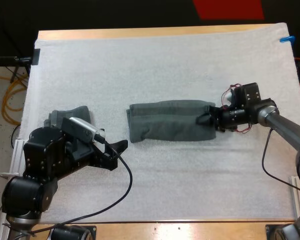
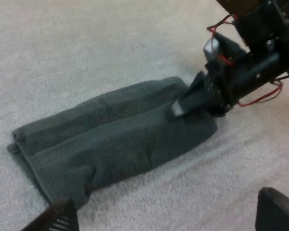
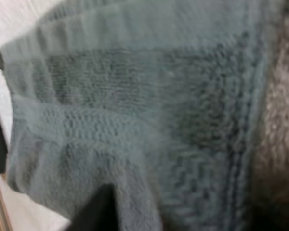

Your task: Pick towel from pile fold and stack

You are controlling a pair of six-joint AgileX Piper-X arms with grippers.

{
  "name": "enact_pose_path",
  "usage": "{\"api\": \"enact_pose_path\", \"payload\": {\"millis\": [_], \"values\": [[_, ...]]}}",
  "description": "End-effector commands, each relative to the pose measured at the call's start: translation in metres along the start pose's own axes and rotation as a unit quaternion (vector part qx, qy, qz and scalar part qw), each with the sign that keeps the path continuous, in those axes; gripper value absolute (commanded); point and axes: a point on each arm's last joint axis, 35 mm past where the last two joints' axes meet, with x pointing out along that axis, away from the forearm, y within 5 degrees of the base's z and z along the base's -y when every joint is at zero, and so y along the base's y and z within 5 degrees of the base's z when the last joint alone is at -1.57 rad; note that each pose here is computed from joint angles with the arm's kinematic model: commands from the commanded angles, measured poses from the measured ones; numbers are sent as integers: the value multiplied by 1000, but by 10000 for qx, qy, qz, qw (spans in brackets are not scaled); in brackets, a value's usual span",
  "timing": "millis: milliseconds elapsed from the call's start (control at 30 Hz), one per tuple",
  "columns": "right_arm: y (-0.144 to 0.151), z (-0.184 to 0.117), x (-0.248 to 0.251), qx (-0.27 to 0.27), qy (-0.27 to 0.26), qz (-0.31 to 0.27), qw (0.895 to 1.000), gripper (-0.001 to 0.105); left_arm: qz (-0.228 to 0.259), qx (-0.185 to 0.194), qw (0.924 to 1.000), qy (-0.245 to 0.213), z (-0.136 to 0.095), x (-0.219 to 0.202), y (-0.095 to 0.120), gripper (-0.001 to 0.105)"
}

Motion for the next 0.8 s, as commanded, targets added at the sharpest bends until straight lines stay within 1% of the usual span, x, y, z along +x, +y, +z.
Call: {"api": "enact_pose_path", "payload": {"millis": [0, 67, 133, 200, 267, 300, 367, 400, 433, 467, 500, 567, 633, 700, 767], "values": [[1, -3, 2, 20, 92, 42, 9999, 1, -113, -10, 9999, -16, 1, -1, -2, 72], [5, -2, -2, -90, 41, 46, 9999, 1, -135, -10, 9999, -10, 1, -1, -2, 72], [13, 1, -10, -329, -108, -123, 9993, 1, -135, -10, 9999, -11, 1, -1, -2, 72], [18, 2, -18, -468, -226, -410, 9978, 1, -135, -10, 9999, -11, 1, -1, -2, 72], [28, 4, -32, -788, -323, -969, 9916, 1, -135, -10, 9999, -11, 1, -1, -2, 72], [30, 4, -35, -829, -320, -1151, 9894, 1, -135, -10, 9999, -11, 1, -1, -2, 72], [39, 6, -50, -1124, -287, -1832, 9762, 1, -135, -10, 9999, -11, 1, -1, -2, 72], [42, 7, -56, -1264, -282, -2085, 9694, 1, -135, -10, 9999, -11, 1, -1, -2, 72], [46, 7, -63, -1390, -200, -2414, 9602, 1, -135, -10, 9999, -11, 1, -1, -2, 72], [52, 8, -72, -1564, -134, -2796, 9472, 1, -135, -10, 9999, -11, 1, -1, -2, 72], [54, 9, -76, -1631, -110, -2929, 9421, 1, -135, -10, 9999, -11, 1, -1, -2, 72], [63, 11, -90, -1889, 15, -3543, 9158, 1, -135, -10, 9999, -11, 1, -1, -2, 72], [69, 14, -98, -1992, 44, -3746, 9056, 1, -135, -10, 9999, -11, 1, -1, -2, 72], [74, 16, -102, -2011, 13, -3751, 9049, 1, -135, -10, 9999, -11, 1, -1, -2, 72], [83, 19, -102, -2039, -35, -3596, 9106, 1, -135, -10, 9999, -11, 1, -1, -2, 72]]}}
